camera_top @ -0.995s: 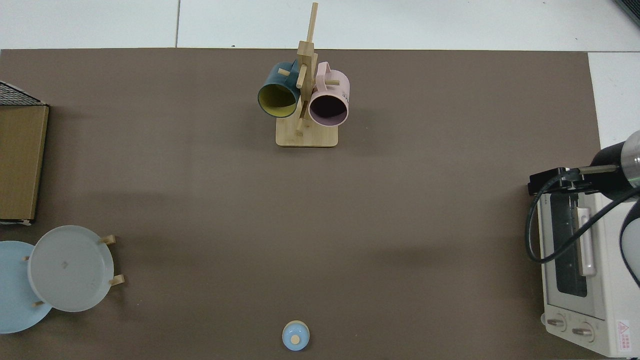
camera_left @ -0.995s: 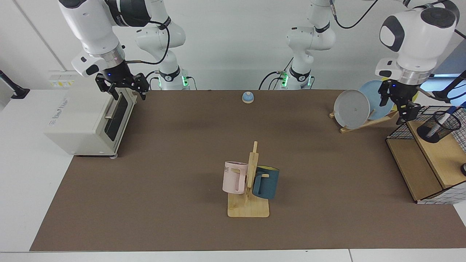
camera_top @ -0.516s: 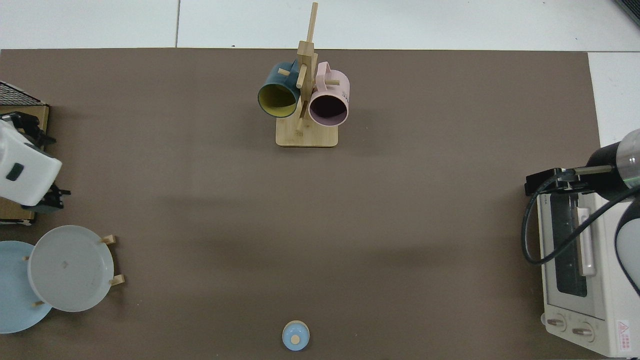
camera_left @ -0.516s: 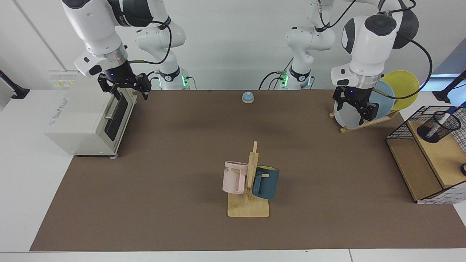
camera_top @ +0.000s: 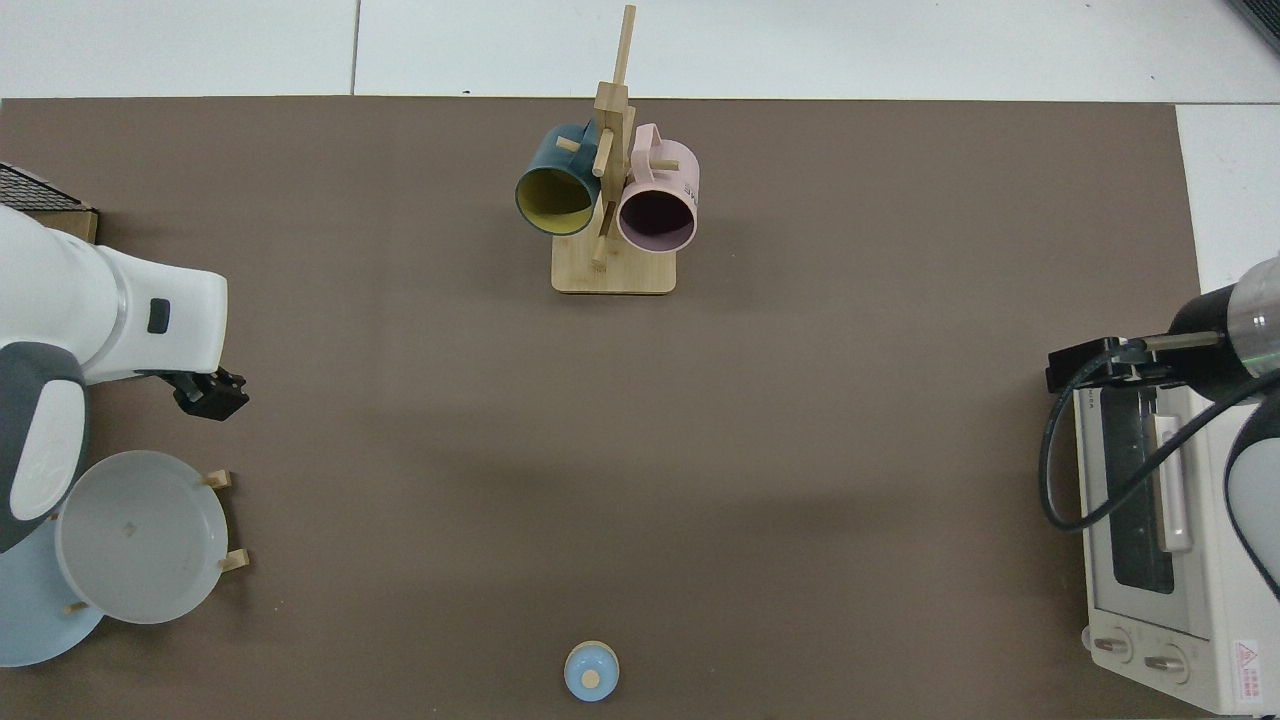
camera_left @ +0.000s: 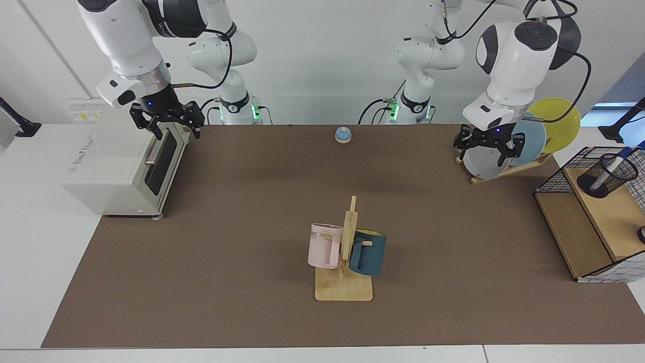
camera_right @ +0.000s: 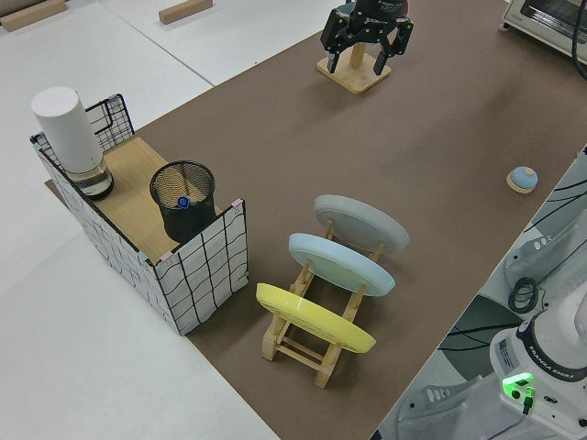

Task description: Put markers into pen holder

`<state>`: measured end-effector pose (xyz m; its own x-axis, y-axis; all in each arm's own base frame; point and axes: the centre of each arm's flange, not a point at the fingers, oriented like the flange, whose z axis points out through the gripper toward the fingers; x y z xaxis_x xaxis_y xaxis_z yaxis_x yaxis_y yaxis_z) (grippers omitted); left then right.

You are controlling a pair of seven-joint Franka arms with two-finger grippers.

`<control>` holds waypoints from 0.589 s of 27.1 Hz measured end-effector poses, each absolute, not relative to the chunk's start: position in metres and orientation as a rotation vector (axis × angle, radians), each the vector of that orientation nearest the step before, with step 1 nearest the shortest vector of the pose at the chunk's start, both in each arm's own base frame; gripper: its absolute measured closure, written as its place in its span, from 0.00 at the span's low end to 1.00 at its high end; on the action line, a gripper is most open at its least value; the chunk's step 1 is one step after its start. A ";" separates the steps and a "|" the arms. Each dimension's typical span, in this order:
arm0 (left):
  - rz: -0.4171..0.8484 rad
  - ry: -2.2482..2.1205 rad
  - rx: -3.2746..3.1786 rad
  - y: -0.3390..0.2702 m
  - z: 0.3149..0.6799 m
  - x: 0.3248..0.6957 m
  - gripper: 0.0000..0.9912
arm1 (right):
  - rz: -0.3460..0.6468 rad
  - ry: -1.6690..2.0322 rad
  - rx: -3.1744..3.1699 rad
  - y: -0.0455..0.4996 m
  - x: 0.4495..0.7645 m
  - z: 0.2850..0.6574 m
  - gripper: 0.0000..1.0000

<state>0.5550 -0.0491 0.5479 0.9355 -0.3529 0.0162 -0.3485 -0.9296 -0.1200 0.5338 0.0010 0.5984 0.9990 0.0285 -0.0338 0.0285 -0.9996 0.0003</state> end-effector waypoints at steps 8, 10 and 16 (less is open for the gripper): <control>-0.078 0.436 -2.993 -0.033 0.555 0.556 0.00 | -0.050 0.042 3.141 -0.006 0.534 0.599 0.00; -0.089 0.435 -2.991 -0.034 0.559 0.555 0.00 | -0.050 0.042 3.140 -0.006 0.534 0.599 0.00; -0.119 0.428 -2.991 -0.039 0.569 0.553 0.00 | -0.050 0.045 3.140 -0.005 0.534 0.599 0.00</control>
<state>0.5528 -0.0393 0.5692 0.9570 -0.2838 0.0607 -0.2746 -0.9531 -0.1269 0.5340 -0.0049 0.5986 0.9991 0.0288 -0.0315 0.0289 -0.9996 0.0000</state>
